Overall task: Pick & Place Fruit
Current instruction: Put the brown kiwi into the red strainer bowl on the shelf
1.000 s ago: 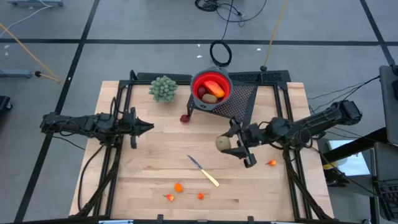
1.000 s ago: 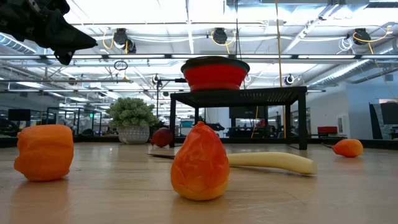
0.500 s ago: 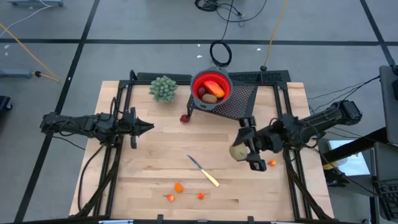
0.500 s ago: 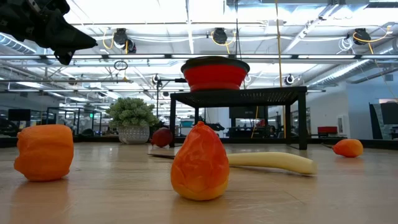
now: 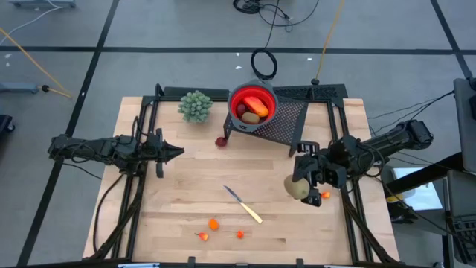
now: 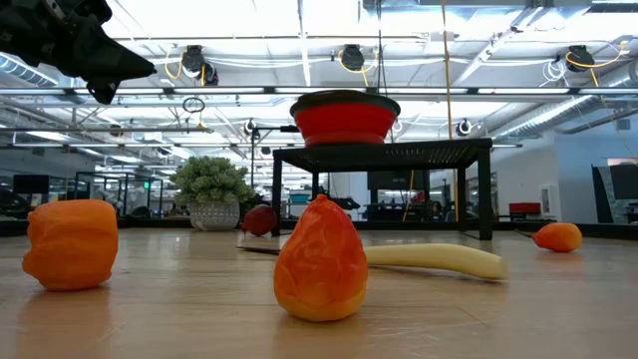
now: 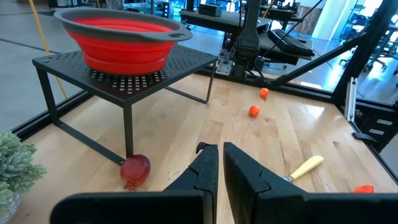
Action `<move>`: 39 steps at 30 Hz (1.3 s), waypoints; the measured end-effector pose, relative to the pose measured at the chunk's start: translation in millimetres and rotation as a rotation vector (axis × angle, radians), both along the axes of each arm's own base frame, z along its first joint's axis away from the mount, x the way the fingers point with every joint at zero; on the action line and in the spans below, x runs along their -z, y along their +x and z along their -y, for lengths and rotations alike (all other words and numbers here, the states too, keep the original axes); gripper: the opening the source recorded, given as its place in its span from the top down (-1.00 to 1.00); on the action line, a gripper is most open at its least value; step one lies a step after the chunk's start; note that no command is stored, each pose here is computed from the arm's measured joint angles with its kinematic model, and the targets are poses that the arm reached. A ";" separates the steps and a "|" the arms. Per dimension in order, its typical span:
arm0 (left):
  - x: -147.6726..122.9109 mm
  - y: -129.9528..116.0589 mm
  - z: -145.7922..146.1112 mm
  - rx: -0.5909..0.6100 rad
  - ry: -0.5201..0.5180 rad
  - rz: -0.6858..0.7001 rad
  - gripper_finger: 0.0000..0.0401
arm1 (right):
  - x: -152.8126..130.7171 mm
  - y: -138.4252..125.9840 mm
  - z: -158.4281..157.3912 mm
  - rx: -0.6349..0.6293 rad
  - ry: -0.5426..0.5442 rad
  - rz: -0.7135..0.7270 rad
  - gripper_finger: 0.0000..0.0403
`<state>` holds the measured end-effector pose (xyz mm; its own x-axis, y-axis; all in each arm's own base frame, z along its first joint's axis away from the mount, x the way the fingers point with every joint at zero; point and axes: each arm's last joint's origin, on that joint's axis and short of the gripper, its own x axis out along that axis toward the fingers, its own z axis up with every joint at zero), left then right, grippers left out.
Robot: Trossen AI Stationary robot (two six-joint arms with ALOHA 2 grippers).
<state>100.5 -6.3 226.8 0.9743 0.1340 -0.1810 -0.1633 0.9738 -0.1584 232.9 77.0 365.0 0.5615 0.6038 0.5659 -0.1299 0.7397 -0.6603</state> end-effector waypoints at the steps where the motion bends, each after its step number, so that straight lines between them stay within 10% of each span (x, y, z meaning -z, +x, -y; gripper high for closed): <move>1: 0.0 0.0 0.0 0.000 0.000 0.000 0.88 | 0.1 0.0 0.0 0.000 0.000 -0.001 -0.02; 9: 0.0 0.0 0.0 0.000 0.000 0.000 0.88 | -0.7 1.1 1.7 0.057 0.049 -0.013 -0.02; 23: -0.5 0.1 0.0 0.000 -0.001 0.005 0.88 | -0.1 10.7 36.0 0.470 0.656 -0.190 -0.02; 39: -1.4 0.3 0.0 -0.011 -0.057 0.021 0.88 | -9.9 34.2 99.3 0.840 0.692 -0.517 -0.02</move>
